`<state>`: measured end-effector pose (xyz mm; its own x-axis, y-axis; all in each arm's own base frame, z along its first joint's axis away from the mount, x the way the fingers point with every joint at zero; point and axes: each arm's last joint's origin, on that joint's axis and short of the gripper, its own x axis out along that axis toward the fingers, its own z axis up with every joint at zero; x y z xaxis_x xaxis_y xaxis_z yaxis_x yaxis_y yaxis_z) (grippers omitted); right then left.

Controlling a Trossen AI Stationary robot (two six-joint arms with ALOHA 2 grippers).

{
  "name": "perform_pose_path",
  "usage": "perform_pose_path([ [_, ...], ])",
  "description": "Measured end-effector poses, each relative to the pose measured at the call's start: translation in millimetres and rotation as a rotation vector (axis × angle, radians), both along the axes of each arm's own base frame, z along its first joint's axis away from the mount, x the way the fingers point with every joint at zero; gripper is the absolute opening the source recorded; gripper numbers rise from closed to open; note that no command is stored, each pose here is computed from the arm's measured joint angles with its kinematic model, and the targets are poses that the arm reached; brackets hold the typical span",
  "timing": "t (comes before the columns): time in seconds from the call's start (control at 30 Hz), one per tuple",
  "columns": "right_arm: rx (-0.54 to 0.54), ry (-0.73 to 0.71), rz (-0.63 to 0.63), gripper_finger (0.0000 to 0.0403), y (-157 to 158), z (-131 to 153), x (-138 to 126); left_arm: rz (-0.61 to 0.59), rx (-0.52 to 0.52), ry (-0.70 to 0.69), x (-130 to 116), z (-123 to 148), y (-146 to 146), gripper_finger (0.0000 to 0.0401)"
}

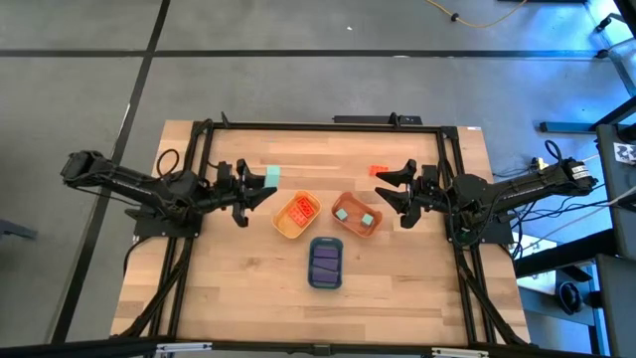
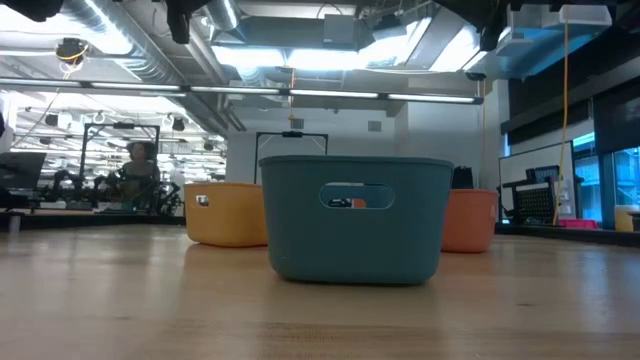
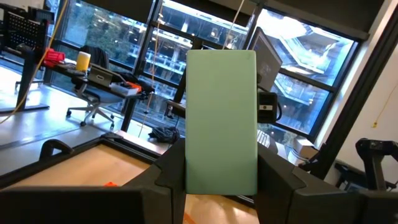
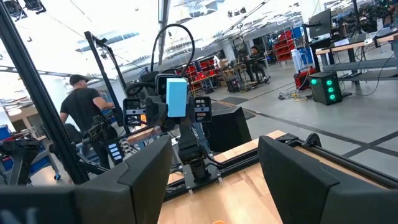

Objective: Sort & place blocks by color
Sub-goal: Put the light blue block into the orange bin

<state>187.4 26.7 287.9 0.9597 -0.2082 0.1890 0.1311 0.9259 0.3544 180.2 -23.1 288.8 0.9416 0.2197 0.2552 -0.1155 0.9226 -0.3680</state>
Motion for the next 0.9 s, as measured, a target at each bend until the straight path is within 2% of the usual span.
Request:
perform_pose_path([
  [0.6, 0.002, 0.0, 0.0, 0.0243, 0.0, 0.0, 0.0, 0.005, -0.002, 0.001, 0.0, -0.3, 0.1, 0.0122],
  [0.77, 0.187, -0.026, -0.006, 0.0243, -0.6, -2.8, 2.6, 0.023, -0.006, 0.007, 1.0, -1.2, 0.5, 0.0122],
  [0.9, 0.277, 0.0, 0.016, 0.0243, 1.8, -5.6, 13.3, 0.035, 0.006, 0.053, 11.5, 5.5, 2.5, 0.0122],
])
